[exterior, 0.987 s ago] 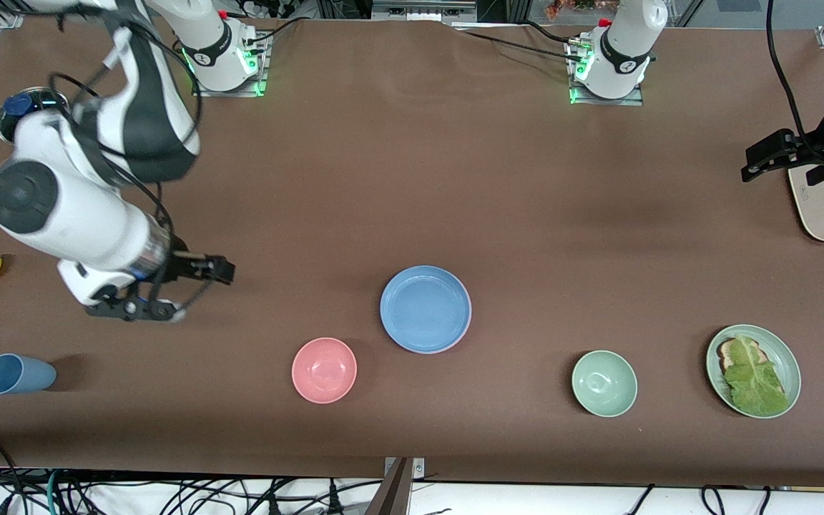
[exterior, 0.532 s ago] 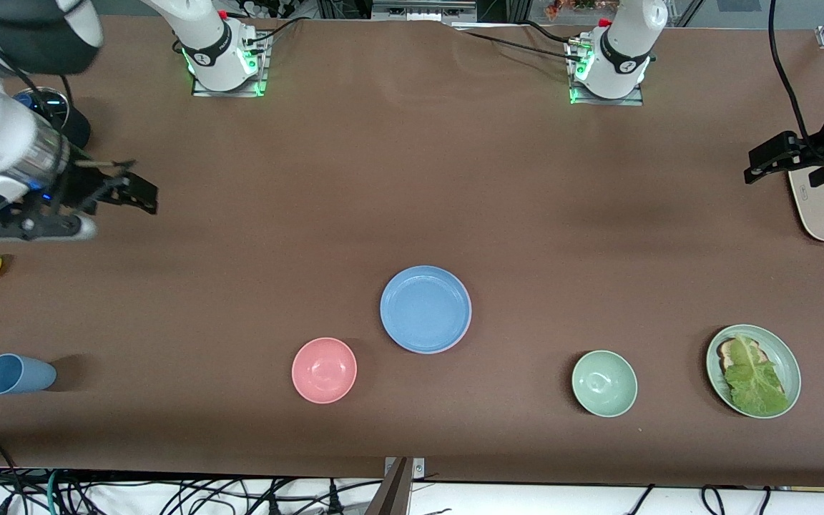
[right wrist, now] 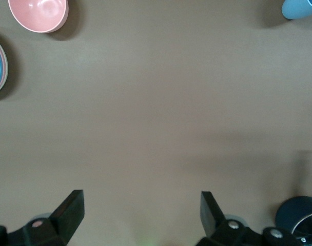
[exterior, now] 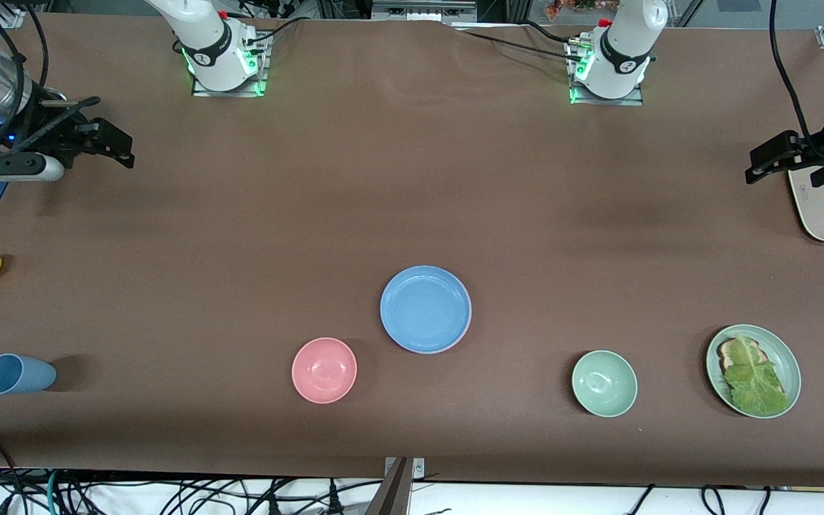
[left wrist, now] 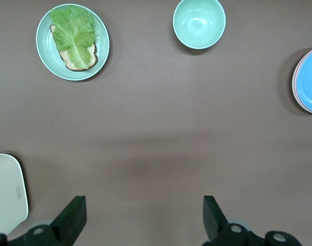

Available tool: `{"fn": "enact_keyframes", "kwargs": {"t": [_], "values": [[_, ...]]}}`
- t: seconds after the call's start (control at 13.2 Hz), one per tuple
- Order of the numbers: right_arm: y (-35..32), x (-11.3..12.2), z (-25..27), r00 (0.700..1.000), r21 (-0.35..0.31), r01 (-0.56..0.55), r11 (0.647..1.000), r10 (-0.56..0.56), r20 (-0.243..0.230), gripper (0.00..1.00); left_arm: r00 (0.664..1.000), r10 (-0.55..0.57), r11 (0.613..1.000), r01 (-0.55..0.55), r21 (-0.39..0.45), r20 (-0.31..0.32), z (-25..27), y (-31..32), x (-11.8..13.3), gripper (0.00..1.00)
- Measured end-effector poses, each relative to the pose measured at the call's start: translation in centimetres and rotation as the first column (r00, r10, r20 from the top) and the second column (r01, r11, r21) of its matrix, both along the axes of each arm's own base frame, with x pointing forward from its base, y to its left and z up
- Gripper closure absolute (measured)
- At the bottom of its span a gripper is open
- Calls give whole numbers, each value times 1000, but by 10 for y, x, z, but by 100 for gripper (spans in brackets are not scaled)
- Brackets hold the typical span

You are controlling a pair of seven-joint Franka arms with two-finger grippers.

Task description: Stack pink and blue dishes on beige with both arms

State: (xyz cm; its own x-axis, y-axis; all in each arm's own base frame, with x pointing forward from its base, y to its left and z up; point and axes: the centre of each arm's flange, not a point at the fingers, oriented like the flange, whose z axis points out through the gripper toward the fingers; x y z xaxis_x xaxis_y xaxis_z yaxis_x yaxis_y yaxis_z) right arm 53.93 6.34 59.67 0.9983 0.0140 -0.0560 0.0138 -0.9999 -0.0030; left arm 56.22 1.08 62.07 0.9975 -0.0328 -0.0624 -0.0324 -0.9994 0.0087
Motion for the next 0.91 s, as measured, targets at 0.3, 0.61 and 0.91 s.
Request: {"fn": "enact_keyframes", "kwargs": {"t": [0.3,0.61,0.91], "values": [[-3,1,0,1000,0,6,1000,-6,0,0,1000,-6,1000,6,-1,2,0,-3,0,0],[-4,2,3,1000,1,7,1000,-7,7,0,1000,-7,1000,7,0,28,2,-4,4,0],[-4,0,3,1000,1,-14,1000,14,1,0,999,-8,1000,8,0,32,2,-4,5,0]]}}
